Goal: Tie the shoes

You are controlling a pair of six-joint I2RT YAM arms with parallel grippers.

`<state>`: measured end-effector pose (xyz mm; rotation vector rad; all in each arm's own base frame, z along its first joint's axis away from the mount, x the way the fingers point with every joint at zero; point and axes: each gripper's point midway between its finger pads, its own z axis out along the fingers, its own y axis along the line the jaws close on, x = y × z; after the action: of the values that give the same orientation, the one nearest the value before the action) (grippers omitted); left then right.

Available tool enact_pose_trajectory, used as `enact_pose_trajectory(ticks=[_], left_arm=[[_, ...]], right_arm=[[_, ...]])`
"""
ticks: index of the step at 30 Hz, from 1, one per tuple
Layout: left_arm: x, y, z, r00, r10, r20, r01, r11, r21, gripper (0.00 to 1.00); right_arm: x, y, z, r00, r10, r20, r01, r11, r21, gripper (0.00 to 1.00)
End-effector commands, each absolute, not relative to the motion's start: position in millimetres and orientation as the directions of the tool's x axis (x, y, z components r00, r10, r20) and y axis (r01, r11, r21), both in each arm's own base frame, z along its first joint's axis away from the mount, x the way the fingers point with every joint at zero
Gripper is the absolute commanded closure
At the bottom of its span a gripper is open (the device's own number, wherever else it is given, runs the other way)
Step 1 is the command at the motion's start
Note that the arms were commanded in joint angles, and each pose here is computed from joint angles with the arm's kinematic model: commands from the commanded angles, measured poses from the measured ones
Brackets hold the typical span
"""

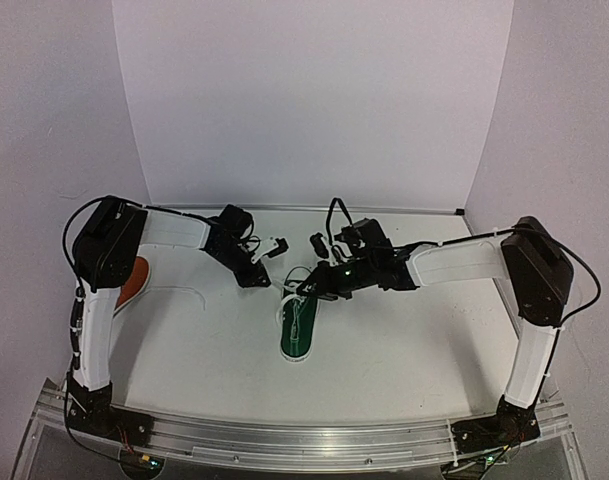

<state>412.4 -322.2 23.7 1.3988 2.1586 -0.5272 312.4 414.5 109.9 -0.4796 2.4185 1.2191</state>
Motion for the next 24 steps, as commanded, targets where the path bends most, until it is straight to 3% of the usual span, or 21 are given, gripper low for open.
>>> enact_pose_trajectory(ticks=[1, 5, 9, 14, 18, 24], left_arm=[[413, -303, 21, -0.397, 0.764, -0.509, 0.894, 0.447, -0.026, 0.9], [402, -297, 39, -0.403, 0.74, -0.538, 0.884, 0.467, -0.019, 0.99], [384, -303, 88, -0.384, 0.645, -0.66, 0.875, 0.484, -0.036, 1.0], [342, -311, 116, -0.376, 0.637, -0.673, 0.89, 0.451, -0.07, 1.0], [297, -322, 131, -0.335, 0.664, -0.668, 0.923, 0.374, -0.091, 1.0], [226, -347, 173, -0.228, 0.641, -0.733, 0.974, 0.156, -0.165, 1.0]], right_arm=[[319, 418, 123, -0.841, -0.116, -0.529, -0.496, 0.557, 0.666, 1.0], [322, 418, 123, -0.839, -0.112, -0.533, -0.496, 0.562, 0.662, 1.0], [325, 417, 123, -0.838, -0.107, -0.535, -0.493, 0.567, 0.66, 1.0], [330, 417, 123, -0.836, -0.104, -0.539, -0.495, 0.568, 0.658, 1.0], [333, 418, 123, -0.835, -0.1, -0.541, -0.494, 0.57, 0.657, 1.0], [338, 417, 122, -0.832, -0.1, -0.546, -0.498, 0.568, 0.655, 1.0]])
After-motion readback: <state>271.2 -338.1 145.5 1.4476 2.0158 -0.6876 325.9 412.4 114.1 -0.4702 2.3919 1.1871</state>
